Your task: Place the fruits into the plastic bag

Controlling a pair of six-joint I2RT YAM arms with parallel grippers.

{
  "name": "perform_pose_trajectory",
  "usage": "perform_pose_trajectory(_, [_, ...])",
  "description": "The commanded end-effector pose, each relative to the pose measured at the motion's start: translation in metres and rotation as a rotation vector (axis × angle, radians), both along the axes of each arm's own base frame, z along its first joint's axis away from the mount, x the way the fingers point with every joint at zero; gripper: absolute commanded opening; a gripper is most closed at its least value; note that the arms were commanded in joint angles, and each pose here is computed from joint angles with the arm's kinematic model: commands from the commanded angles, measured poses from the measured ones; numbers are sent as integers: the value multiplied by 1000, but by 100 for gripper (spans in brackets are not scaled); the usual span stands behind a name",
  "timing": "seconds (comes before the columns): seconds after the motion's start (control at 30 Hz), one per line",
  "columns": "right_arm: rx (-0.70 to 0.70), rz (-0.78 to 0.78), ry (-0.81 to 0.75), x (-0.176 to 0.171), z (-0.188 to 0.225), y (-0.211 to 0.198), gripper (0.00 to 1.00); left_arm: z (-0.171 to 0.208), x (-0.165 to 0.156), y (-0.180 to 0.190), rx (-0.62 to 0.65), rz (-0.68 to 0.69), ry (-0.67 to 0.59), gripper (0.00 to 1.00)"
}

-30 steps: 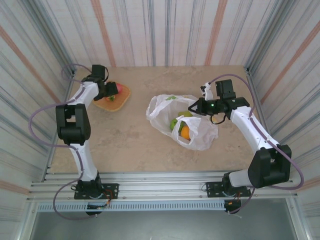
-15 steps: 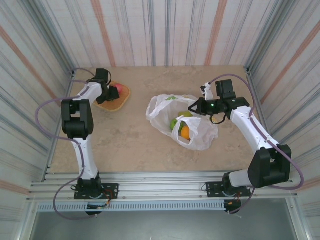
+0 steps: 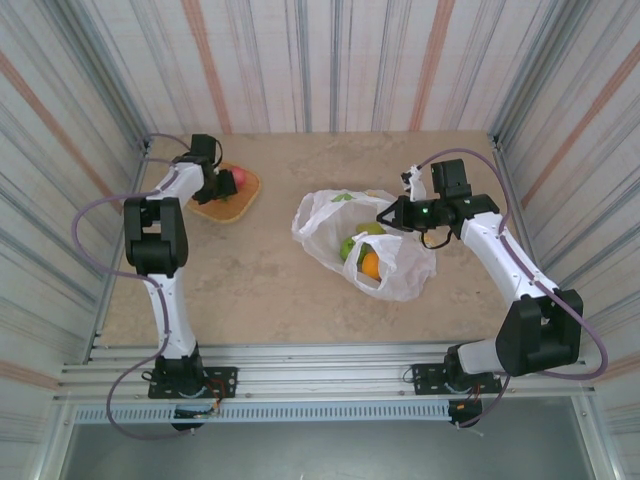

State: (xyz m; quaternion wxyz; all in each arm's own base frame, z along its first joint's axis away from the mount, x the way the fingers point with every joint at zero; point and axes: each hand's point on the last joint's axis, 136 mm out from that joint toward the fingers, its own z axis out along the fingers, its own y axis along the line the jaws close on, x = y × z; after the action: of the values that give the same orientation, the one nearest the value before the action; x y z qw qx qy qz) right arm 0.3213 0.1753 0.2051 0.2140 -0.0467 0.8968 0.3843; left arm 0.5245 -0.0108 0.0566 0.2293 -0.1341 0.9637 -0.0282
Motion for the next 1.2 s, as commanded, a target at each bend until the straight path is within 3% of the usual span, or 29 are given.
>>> perform_pose_trajectory(0.0, [5, -6, 17, -5, 1, -3, 0, -4, 2, 4, -4, -7, 13, 70])
perform_pose_trajectory(0.37, [5, -11, 10, -7, 4, -3, 0, 20, -12, 3, -26, 17, -35, 63])
perform_pose_trajectory(0.67, [10, -12, 9, -6, 4, -2, 0, 80, -54, -18, -201, 39, -203, 62])
perform_pose_trajectory(0.9, [8, -25, 1, -3, 2, -3, 0, 158, -101, -72, -422, -99, -396, 60])
perform_pose_trajectory(1.17, [37, -37, -5, 5, 4, 0, 0, 227, -166, -195, -491, -499, -515, 59])
